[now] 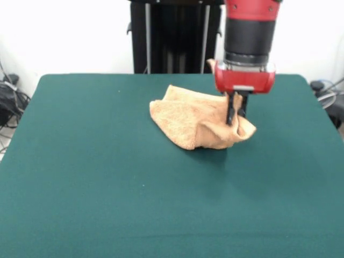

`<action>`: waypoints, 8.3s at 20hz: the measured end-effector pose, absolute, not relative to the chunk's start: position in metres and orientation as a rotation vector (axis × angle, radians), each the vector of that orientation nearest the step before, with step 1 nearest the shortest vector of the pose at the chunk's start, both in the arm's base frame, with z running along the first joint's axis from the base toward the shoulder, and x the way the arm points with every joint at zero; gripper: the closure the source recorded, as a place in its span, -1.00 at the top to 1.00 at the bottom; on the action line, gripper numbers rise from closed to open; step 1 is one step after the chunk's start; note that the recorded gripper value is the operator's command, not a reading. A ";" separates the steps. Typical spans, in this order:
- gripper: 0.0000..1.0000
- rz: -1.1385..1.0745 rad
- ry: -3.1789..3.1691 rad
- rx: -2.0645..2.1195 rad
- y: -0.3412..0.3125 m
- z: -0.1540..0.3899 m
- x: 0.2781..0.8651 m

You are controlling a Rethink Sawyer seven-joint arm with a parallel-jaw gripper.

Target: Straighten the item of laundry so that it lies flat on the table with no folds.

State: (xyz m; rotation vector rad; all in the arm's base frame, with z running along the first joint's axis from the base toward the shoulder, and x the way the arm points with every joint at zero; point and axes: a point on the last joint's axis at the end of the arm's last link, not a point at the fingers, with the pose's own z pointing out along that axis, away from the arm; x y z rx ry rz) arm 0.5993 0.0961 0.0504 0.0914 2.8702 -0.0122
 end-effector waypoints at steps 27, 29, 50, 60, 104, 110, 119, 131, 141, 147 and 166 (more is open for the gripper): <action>1.00 -0.087 2.829 0.087 0.124 0.015 0.632; 1.00 -0.087 2.828 0.090 0.123 0.016 0.632; 1.00 -0.102 2.820 0.230 0.057 0.052 0.619; 1.00 -0.105 2.858 0.246 0.028 0.041 0.597; 1.00 -0.090 2.883 0.411 -0.072 -0.002 0.537; 1.00 -0.060 2.891 0.405 -0.063 -0.007 0.538; 1.00 -0.021 2.904 0.402 -0.052 -0.016 0.537; 1.00 0.008 2.961 0.451 -0.056 -0.044 0.515; 1.00 0.010 2.941 0.459 -0.057 -0.052 0.514; 1.00 0.008 2.937 0.444 -0.053 -0.045 0.514; 1.00 0.008 2.916 0.324 0.022 -0.002 0.527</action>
